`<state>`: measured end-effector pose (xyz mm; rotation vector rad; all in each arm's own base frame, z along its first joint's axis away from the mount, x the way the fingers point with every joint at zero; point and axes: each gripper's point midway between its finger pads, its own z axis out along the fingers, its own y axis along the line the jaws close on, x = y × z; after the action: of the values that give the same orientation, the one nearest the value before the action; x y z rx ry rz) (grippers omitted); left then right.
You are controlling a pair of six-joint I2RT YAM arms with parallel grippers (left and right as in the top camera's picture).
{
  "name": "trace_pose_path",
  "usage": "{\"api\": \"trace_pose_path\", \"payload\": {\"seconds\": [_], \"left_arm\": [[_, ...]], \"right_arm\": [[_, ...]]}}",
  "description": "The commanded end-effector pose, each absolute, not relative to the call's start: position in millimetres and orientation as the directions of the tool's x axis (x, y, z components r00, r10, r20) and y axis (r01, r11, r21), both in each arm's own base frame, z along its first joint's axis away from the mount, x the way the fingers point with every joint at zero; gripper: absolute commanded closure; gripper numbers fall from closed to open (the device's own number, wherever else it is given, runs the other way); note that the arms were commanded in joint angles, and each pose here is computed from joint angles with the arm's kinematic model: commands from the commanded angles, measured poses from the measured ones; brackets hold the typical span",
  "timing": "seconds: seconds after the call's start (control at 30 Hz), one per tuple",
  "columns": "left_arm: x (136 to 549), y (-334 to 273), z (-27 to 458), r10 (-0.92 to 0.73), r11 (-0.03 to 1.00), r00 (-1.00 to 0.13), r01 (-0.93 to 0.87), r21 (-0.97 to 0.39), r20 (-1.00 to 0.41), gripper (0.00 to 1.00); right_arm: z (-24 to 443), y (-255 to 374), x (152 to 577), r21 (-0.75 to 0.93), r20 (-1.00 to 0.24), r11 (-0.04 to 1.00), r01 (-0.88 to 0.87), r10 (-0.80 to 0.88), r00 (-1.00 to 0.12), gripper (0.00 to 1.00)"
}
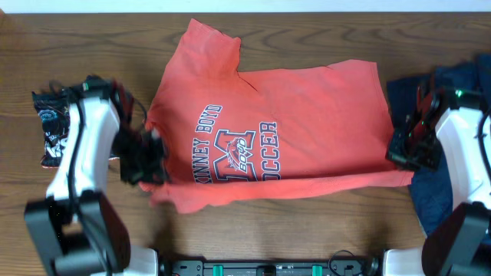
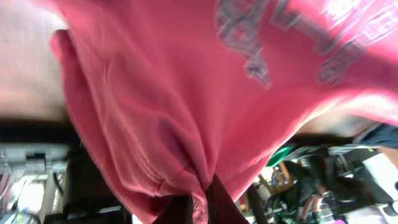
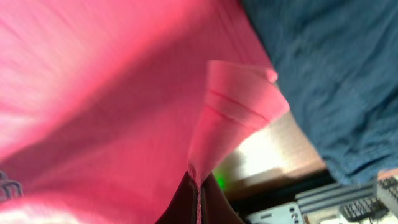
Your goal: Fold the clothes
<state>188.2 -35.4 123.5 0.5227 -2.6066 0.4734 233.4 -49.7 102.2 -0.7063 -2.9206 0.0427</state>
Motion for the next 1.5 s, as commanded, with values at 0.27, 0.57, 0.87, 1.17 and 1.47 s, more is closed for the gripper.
{"api": "trace_pose_path", "payload": {"seconds": [0.27,0.57,0.87,1.17,1.47], "left_arm": [[163.9,-31.0,145.0,-0.38,0.867,-0.907,-0.417,-0.273,0.179,0.94],[261.6,-17.6,136.2,-0.557,0.781,-0.828,-0.498,-0.376,-0.061,0.94],[324.0,-14.7,88.2,-0.558,0.769,-0.827,-0.484,-0.418,-0.069,0.94],[339.9,-12.2,56.9,-0.561,0.766,-0.826,-0.499,-0.406,-0.044,0.94],[344.6,-11.3,57.6,-0.579,0.754,-0.813,-0.51,-0.413,-0.053,0.94]], "right_arm": [[147.1,-56.6,244.1,0.037,-0.201,0.852,0.522,0.518,-0.831,0.99],[119.6,-65.8,302.9,0.076,-0.272,0.861,0.503,0.504,-0.82,0.99],[78.2,-64.0,366.6,0.15,-0.331,0.898,0.413,0.439,-0.835,0.99],[42.7,-50.7,392.0,0.233,-0.311,0.909,0.346,0.406,-0.859,0.99],[39.5,-37.5,407.9,0.257,-0.351,0.925,0.281,0.36,-0.864,0.97]]}}
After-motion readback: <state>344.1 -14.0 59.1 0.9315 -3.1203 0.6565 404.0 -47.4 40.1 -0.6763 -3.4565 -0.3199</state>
